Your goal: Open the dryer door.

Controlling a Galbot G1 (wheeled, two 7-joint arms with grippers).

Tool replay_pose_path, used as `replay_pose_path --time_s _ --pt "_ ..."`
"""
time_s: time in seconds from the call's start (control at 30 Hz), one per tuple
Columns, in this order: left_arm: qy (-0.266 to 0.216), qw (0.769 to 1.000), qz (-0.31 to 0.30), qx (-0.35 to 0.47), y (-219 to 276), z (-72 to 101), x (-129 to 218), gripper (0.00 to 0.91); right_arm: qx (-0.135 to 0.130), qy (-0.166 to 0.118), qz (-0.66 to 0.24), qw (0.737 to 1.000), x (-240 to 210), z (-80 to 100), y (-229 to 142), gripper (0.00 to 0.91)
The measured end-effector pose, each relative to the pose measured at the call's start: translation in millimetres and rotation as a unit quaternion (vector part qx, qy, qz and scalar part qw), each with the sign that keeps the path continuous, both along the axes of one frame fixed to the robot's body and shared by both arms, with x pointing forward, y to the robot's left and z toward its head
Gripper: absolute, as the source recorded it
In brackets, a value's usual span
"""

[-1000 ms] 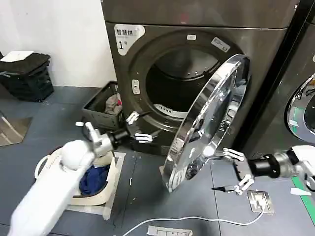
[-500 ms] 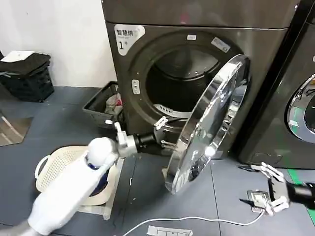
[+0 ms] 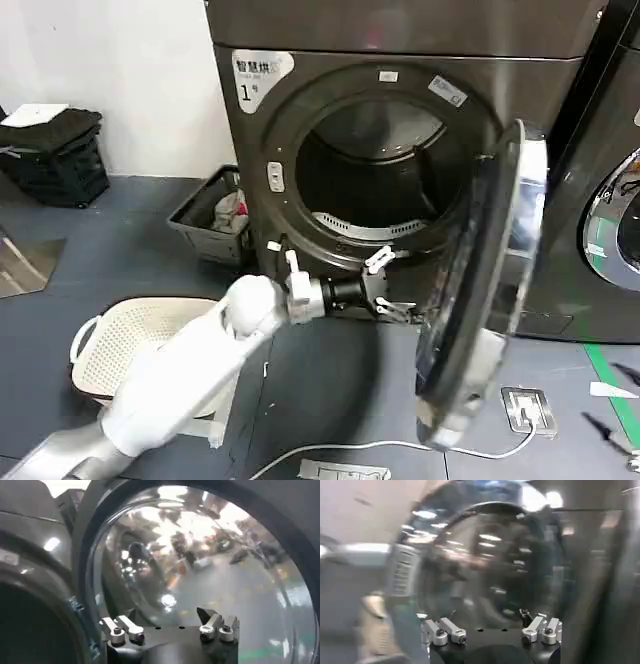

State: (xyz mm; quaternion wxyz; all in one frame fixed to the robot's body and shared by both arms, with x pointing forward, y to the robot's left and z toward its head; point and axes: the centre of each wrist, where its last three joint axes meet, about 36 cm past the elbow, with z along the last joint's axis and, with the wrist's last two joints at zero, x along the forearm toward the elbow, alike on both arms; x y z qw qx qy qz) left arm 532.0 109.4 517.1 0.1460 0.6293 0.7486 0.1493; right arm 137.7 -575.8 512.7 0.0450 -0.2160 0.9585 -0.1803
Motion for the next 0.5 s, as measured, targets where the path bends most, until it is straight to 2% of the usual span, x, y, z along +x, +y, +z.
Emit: replay_pose_path --time_s 0.1,0.23,0.4,0.5 --pt "-0.002 1.000 -0.008 -0.001 -12 -1.9 1 0.907 -0.014 -0.005 -0.103 0.995 -33 -2.4 -3 0.907" --pt "-0.007 1.000 -0.020 0.002 -30 -5.9 3 0.907 -0.035 0.008 -0.252 0.967 -74 -7.1 1 0.907" --pt "-0.006 0.999 -0.036 0.001 -57 -10.2 8 0.907 -0.030 0.020 -0.437 0.899 -111 -7.6 18 0.907" --pt "-0.003 0.999 -0.045 0.001 -73 -12.4 10 0.907 -0.012 0.021 -0.519 0.854 -130 -6.5 24 0.907"
